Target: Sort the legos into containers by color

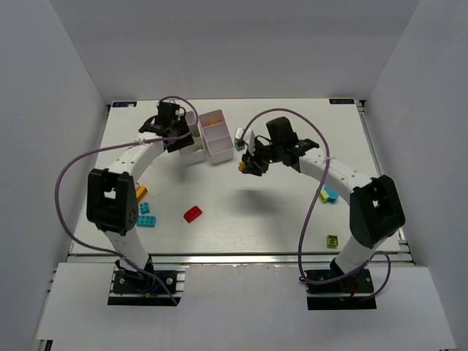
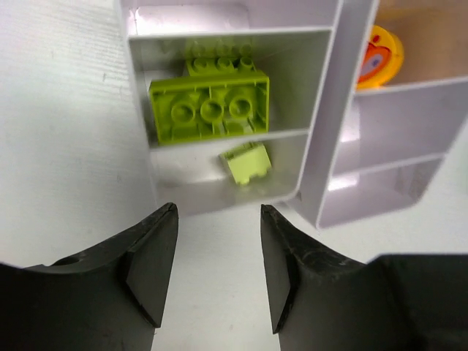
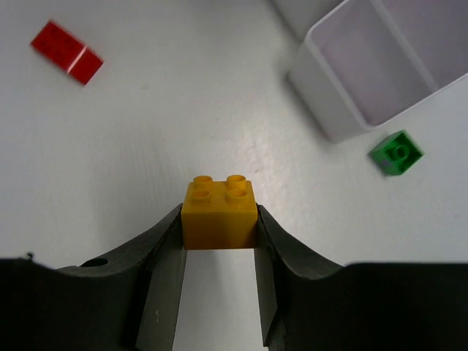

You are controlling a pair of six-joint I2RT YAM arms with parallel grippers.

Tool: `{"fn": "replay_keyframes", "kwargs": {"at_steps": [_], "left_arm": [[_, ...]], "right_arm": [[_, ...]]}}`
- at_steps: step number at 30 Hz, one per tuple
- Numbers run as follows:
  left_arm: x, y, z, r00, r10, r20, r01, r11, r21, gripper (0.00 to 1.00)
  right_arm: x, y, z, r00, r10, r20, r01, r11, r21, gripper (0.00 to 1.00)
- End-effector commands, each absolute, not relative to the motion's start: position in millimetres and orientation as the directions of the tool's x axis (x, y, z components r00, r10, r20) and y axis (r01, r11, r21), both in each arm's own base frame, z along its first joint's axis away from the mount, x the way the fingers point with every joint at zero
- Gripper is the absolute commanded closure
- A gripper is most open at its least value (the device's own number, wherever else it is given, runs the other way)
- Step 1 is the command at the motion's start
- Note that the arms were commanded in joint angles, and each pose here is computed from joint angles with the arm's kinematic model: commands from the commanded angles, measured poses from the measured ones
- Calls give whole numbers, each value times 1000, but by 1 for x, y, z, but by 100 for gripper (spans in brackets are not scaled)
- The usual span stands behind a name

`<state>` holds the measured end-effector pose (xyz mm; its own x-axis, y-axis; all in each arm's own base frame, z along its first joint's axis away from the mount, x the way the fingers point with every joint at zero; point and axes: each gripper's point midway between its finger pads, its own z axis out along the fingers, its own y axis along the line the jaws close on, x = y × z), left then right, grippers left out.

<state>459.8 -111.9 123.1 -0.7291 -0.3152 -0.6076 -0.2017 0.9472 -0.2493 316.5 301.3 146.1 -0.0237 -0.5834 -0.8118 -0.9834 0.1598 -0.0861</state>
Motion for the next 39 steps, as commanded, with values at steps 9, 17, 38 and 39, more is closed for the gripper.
{"fn": "replay_keyframes", "kwargs": {"at_steps": [9, 17, 38, 39], "left_arm": [[377, -50, 200, -539, -442, -717, -273, 897, -347, 33], [328, -19, 193, -499, -449, -741, -360, 885, -294, 21], [300, -2, 200, -454, -440, -775, -397, 878, -266, 17], [300, -2, 200, -454, -440, -775, -398, 878, -265, 17]], "right_arm": [[444, 387, 232, 376, -349, -858, -849, 241, -470, 100], [506, 416, 257, 571, -312, -760, -693, 313, -649, 100], [530, 439, 220, 556, -365, -747, -678, 321, -661, 81], [530, 440, 220, 558, -365, -746, -676, 321, -663, 80]]}}
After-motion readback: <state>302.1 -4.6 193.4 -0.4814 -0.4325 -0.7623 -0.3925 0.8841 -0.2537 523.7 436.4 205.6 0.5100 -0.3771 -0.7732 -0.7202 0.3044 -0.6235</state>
